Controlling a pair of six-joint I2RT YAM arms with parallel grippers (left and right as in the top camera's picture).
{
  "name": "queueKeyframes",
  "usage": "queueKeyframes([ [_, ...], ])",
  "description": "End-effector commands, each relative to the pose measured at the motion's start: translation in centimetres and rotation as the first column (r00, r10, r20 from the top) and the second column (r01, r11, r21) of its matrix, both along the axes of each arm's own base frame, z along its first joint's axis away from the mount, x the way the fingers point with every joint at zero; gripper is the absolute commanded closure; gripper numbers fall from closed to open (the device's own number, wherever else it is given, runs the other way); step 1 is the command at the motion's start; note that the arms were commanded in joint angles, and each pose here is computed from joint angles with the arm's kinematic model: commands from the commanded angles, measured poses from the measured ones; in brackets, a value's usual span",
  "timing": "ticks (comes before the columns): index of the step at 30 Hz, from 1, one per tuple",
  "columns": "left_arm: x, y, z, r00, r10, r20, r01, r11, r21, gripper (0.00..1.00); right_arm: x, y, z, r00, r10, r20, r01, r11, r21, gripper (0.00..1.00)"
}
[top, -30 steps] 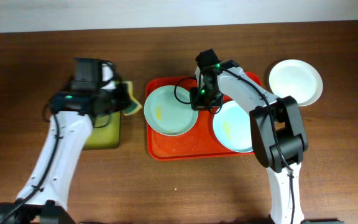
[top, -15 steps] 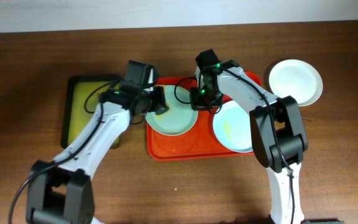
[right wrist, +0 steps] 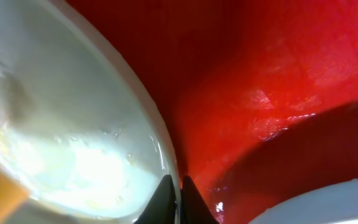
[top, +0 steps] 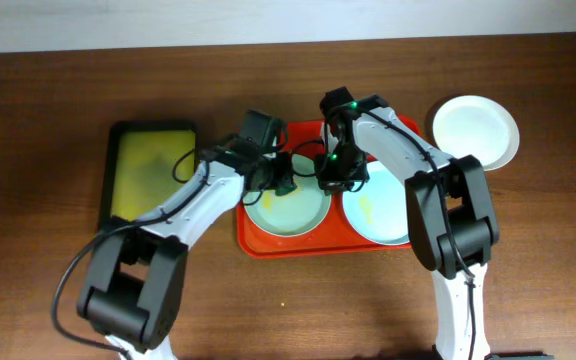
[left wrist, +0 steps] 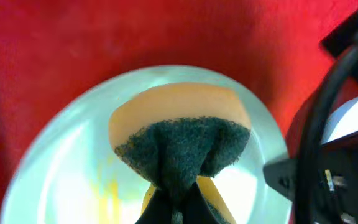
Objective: Clean dirty plates on tray and stack at the side
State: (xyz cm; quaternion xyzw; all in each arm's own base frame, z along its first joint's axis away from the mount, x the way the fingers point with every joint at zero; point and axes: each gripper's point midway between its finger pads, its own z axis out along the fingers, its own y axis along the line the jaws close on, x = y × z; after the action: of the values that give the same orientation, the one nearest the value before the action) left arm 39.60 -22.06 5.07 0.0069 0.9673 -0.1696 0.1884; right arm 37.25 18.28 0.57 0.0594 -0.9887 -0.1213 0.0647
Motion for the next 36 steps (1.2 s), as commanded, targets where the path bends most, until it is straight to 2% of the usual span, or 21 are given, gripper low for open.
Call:
queueKeyframes([
  [1, -0.8, -1.4, -2.1, 0.999, -0.017, -0.037, 0.017, 1.000, 0.013, 1.00, 0.3, -2.9, -1.0, 0.999, -0.053, -0.002, 0.053, 0.995, -0.087, 0.96],
  [6, -1.3, -0.8, -5.2, 0.996, 0.008, -0.084, -0.001, 0.996, 0.087, 1.00, 0.0, -3.1, -1.0, 0.998, -0.055, -0.013, 0.053, 0.994, -0.092, 0.96],
  [8, -1.2, 1.5, -5.9, 0.996, 0.060, -0.067, -0.045, 0.979, 0.201, 1.00, 0.0, -3.1, -1.0, 0.998, -0.055, -0.011, 0.053, 0.994, -0.092, 0.96],
  [11, -1.2, 5.4, -5.6, 0.991, 0.131, -0.031, -0.109, 0.916, 0.386, 1.00, 0.1, -3.1, -1.0, 0.998, -0.054, -0.008, 0.053, 0.994, -0.094, 0.96],
  [14, -0.5, 7.9, -3.4, 0.985, 0.174, 0.014, -0.160, 0.864, 0.477, 1.00, 0.2, -3.1, -1.0, 0.998, -0.054, -0.007, 0.054, 0.994, -0.093, 0.96],
  [17, 0.5, 7.8, -0.6, 0.983, 0.174, 0.059, -0.182, 0.870, 0.458, 1.00, 0.2, -3.1, -1.0, 0.998, -0.054, -0.007, 0.054, 0.994, -0.093, 0.96],
  [19, 0.8, 6.1, 0.9, 0.987, 0.151, 0.057, -0.162, 0.909, 0.384, 1.00, 0.2, -3.1, -1.0, 0.998, -0.054, -0.007, 0.054, 0.994, -0.093, 0.96],
  [23, -1.3, 0.7, 0.6, 0.994, 0.030, -0.102, -0.019, 0.993, 0.115, 1.00, 0.2, -3.1, -1.0, 0.998, -0.055, -0.006, 0.054, 0.994, -0.093, 0.96],
  [26, -2.8, -1.7, 0.8, 0.984, -0.044, -0.171, 0.043, 0.999, -0.013, 1.00, 0.3, -3.0, -1.1, 0.998, -0.055, -0.001, 0.055, 0.994, -0.091, 0.96],
  [31, -4.8, -0.7, -1.3, 0.971, -0.036, -0.237, 0.047, 0.998, 0.040, 1.00, 0.2, -3.1, -1.2, 0.999, -0.054, -0.005, 0.054, 0.994, -0.092, 0.96],
  [35, -5.3, 2.5, -4.5, 0.976, 0.035, -0.216, 0.009, 0.980, 0.198, 1.00, 0.0, -3.1, -1.3, 0.998, -0.054, -0.010, 0.053, 0.994, -0.094, 0.96],
  [36, -5.1, 4.0, -5.1, 0.979, 0.068, -0.194, -0.012, 0.961, 0.278, 1.00, 0.0, -3.1, -1.3, 0.998, -0.054, -0.010, 0.053, 0.994, -0.094, 0.96],
])
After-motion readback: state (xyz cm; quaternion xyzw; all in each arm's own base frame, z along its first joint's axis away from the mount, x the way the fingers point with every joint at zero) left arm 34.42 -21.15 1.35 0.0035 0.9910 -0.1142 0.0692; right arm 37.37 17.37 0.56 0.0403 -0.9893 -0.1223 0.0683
